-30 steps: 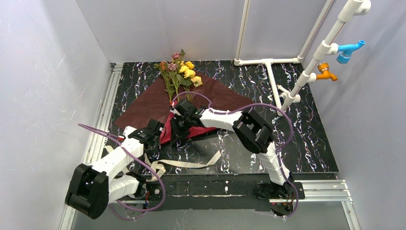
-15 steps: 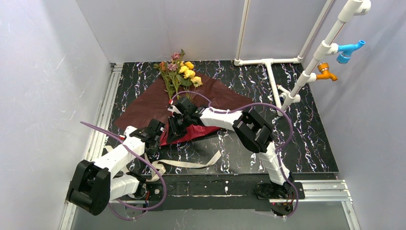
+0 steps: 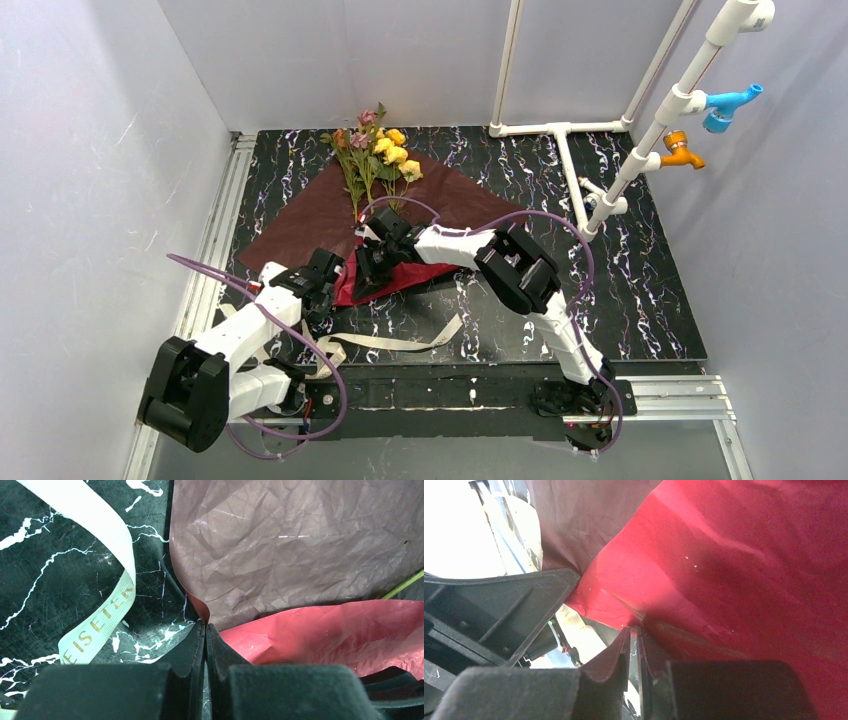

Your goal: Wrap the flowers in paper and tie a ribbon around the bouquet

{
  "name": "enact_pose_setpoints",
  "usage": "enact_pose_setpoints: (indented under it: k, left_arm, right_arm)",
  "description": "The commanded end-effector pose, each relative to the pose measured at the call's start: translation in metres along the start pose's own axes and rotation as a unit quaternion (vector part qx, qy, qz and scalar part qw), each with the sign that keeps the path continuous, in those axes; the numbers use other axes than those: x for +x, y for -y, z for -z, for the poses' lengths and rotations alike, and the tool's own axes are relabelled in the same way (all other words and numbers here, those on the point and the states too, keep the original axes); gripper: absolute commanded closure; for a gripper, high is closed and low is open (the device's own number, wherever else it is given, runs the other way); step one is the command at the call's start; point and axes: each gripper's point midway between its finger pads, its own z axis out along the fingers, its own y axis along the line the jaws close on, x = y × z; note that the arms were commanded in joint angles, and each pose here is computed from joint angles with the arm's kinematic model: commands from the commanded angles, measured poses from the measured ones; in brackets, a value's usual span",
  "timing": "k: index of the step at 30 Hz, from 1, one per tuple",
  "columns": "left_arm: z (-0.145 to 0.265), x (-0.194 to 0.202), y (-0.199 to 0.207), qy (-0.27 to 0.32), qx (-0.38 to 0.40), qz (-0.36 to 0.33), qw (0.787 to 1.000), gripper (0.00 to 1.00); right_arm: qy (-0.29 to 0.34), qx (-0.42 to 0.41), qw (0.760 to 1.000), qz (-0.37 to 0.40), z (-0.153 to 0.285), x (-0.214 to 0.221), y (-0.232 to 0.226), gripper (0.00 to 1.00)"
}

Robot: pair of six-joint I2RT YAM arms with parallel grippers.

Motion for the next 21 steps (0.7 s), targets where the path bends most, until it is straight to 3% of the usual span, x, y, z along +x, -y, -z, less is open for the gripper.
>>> enact_pose_setpoints:
  k: [1,7,12,17,21]
  left_arm:
    - [0.014,-0.013,0.013,0.015,0.028,-0.036,0.999,1.0]
    - [0.036,-0.026,0.043,0.039,0.078,-0.127,0.988,1.0]
    - [0.04,-0.03,0.046,0.047,0.084,-0.156,0.983,1.0]
    - [0.043,-0.031,0.052,0.052,0.098,-0.182,0.977,1.0]
    - [0.05,-0.029,0.07,0.056,0.135,-0.252,0.957,1.0]
  right_arm:
    - [0.003,0.067,0.998,-0.002,-0.011,0.005,0.04,0.81]
    - [0.024,0.082,0.996,0.012,0.013,-0.015,0.027,0.81]
    - [0.053,0.093,0.994,0.012,0.029,-0.045,0.027,0.8]
    - [0.042,0.102,0.994,0.004,0.015,-0.049,0.04,0.8]
    - [0.041,0.096,0.994,-0.004,0.004,-0.051,0.046,0.81]
